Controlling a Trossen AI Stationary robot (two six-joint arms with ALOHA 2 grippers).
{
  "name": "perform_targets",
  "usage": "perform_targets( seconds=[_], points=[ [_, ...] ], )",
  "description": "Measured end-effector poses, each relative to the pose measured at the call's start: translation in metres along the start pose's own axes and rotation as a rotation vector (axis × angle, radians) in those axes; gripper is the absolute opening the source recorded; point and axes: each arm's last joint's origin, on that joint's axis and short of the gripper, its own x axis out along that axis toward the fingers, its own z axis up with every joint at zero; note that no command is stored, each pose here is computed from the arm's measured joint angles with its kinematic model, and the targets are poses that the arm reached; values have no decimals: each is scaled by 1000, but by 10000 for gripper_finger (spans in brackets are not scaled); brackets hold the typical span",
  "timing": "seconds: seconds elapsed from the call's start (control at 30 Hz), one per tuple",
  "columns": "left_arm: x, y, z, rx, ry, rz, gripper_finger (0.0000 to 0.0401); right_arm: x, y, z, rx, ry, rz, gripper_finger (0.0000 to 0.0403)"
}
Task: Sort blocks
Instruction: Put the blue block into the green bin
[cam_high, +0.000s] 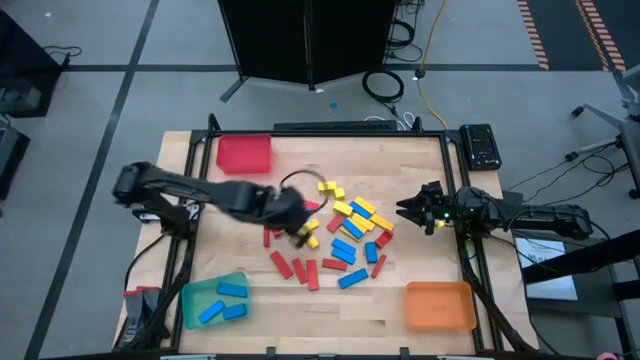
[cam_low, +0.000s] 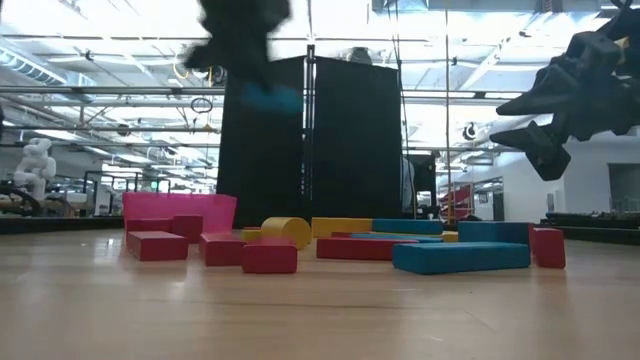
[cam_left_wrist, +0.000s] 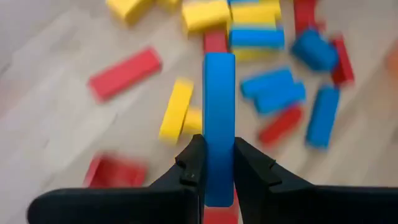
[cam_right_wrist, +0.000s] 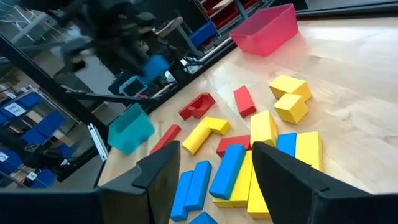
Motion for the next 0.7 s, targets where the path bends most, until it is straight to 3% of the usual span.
perform_targets(
  seconds=[0.27,0.7],
  points=[
    [-64,-5,-81,0,123,46,54,1,-1,-1,6,9,-7,199],
    [-84,-7,-189,89,242,104,54,2,-1,-1,11,19,-15,199]
  ],
)
